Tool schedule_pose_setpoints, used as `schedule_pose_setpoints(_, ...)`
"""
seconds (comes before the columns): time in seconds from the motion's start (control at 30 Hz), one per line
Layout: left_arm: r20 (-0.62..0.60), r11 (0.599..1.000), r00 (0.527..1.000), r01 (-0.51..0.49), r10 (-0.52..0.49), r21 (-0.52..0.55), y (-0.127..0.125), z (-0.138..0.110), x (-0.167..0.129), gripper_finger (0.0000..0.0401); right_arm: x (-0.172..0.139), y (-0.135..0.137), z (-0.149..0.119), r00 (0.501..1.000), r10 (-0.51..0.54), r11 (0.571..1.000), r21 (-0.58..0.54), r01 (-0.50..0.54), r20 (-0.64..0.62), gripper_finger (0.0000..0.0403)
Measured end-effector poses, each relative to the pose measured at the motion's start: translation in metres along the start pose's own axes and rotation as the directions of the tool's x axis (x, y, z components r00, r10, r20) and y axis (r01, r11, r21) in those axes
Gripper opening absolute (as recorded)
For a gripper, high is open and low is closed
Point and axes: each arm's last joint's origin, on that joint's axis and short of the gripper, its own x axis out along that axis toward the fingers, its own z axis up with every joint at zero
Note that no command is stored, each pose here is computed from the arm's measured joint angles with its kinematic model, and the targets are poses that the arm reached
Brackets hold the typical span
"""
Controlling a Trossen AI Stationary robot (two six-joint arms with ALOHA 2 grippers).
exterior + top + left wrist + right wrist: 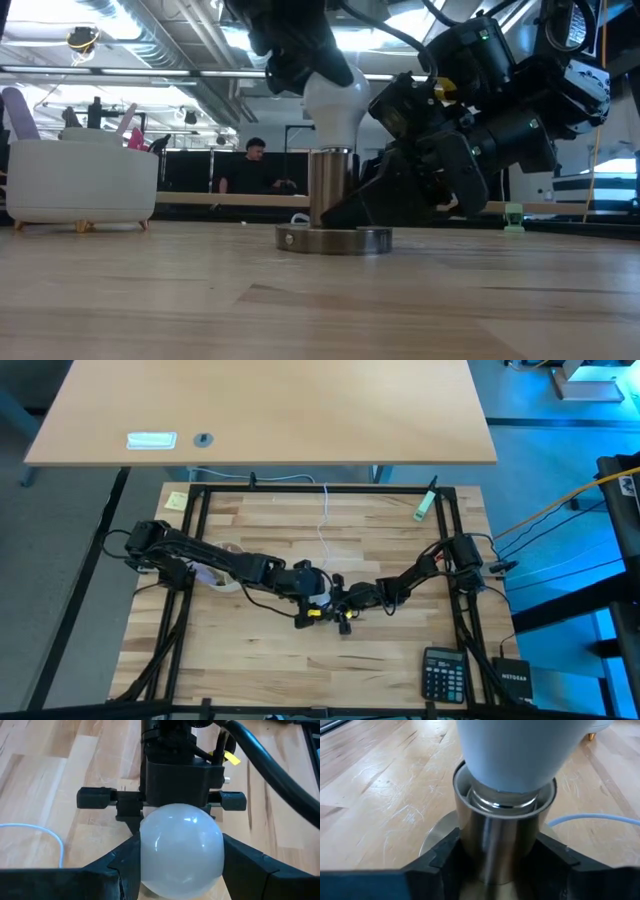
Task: Screw lightbulb
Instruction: Insert the lightbulb into the lamp
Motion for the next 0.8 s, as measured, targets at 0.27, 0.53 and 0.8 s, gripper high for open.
schedule_pose_setpoints(0.27, -0.007, 1.0, 1.0, 0.017, -0.016, 0.024, -0.002, 0.004, -0.001, 0.021, 0.0, 0.0, 0.0, 1.0, 0.0, 1.0, -0.002, 0.0, -0.003, 0.0182)
schedule_pose_setpoints(0.53, 0.0, 0.998, 1.0, -0.005, 0.005, 0.055, -0.012, 0.0, -0.002, 0.021, 0.0, -0.006, 0.0, 1.0, 0.002, 0.997, 0.076, -0.002, 0.001, 0.0182)
schedule_pose_setpoints(0.8, -0.015, 0.998, 1.0, -0.005, 0.006, 0.069, -0.009, 0.0, -0.001, 0.021, 0.002, -0.005, 0.003, 1.0, 0.02, 0.998, 0.062, -0.021, 0.016, 0.0182)
